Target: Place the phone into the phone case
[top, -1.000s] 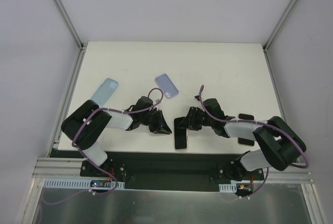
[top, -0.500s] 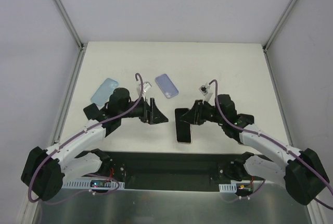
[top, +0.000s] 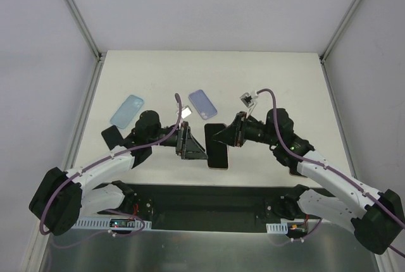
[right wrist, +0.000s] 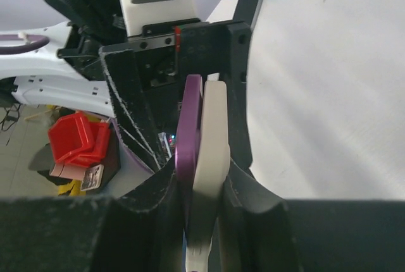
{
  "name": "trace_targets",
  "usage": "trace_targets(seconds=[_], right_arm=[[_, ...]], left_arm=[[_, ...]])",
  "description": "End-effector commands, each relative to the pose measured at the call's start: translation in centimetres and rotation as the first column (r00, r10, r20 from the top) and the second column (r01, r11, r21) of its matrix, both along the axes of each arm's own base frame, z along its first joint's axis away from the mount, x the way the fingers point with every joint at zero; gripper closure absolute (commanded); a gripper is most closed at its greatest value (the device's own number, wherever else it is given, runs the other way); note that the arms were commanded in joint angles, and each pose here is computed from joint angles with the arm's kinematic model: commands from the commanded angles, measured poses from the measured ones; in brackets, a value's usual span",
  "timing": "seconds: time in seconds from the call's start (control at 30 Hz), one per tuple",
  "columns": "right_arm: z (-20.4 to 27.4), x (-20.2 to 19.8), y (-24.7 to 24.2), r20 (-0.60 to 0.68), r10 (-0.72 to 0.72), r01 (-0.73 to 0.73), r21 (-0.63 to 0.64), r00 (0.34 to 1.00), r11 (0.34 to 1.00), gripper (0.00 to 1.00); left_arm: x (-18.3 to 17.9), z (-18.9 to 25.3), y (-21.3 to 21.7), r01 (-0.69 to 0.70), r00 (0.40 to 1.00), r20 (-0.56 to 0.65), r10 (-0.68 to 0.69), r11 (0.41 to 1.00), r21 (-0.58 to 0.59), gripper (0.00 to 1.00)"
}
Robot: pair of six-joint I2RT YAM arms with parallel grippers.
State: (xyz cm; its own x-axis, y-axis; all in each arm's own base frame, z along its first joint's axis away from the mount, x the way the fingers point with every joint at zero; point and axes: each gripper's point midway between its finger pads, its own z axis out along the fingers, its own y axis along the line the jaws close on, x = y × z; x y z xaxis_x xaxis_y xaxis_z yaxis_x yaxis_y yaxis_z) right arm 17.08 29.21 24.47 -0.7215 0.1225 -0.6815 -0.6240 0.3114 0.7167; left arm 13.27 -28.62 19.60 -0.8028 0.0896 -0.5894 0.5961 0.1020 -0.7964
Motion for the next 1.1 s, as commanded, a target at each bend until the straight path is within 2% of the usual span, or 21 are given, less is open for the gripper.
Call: trace_targets(seconds=[0.0,0.13,0.27,0.37,0.4,0.43,0.5,0.53,0.57,0.63,0.83,1.07], right_arm=[[5.3,-1.2,1.3,0.119,0.053,-0.066,0.105,0.992,0.992,0.84],[5.6,-1.4,1.5,0.124,0.055,-0.07,0.113,0.991,0.991,0.84],[6.4,-1.4,1.7,0.14,0.047,-0.065,0.128,0.989,0.99,0.84],[7.0,-1.6,1.8,0.136,0.057,-0.076,0.138,0.989,0.987,0.82],[7.1,-1.7,1.8,0.13,0.059,-0.078,0.143,0.99,0.987,0.8],[7.3,-1.9,1.9,0.126,0.064,-0.082,0.148,0.99,0.986,0.75],[7.3,-1.9,1.9,0.106,0.063,-0.078,0.15,0.992,0.986,0.7],[7.3,-2.0,1.9,0.099,0.066,-0.08,0.149,0.993,0.986,0.62],[7.0,-2.1,1.8,0.088,0.068,-0.08,0.145,0.994,0.986,0.58],[6.6,-1.9,1.7,0.058,0.049,-0.057,0.13,0.997,0.99,0.51],[6.1,-1.3,1.2,-0.052,-0.012,0.019,0.139,0.999,0.99,0.39],[5.1,-0.9,1.6,-0.188,-0.03,0.06,0.156,0.982,0.986,0.37]], left_arm=[[-1.0,2.8,-0.6,0.092,0.993,0.085,-0.081,0.988,-0.124,0.29],[-1.1,3.6,-1.0,0.103,0.991,0.095,-0.09,0.984,-0.147,0.3],[-1.4,4.0,-1.5,0.121,0.99,0.09,-0.108,0.98,-0.157,0.37],[-1.7,3.9,-1.9,0.131,0.99,0.075,-0.12,0.978,-0.161,0.54],[-1.7,3.7,-2.0,0.131,0.99,0.067,-0.122,0.978,-0.16,0.63],[-1.7,3.4,-2.0,0.13,0.991,0.058,-0.122,0.979,-0.157,0.68],[-1.8,3.2,-2.1,0.13,0.991,0.048,-0.124,0.979,-0.159,0.78],[-1.7,3.1,-2.1,0.128,0.991,0.044,-0.123,0.979,-0.157,0.85],[-1.7,2.9,-2.1,0.127,0.992,0.043,-0.121,0.98,-0.155,0.87],[-1.6,2.4,-2.1,0.125,0.992,0.03,-0.122,0.981,-0.146,0.92],[-1.5,1.1,-2.2,0.136,0.991,0.026,-0.133,0.984,-0.115,1.0],[-0.9,-1.0,-2.6,0.134,0.991,0.001,-0.134,0.989,-0.064,1.0]])
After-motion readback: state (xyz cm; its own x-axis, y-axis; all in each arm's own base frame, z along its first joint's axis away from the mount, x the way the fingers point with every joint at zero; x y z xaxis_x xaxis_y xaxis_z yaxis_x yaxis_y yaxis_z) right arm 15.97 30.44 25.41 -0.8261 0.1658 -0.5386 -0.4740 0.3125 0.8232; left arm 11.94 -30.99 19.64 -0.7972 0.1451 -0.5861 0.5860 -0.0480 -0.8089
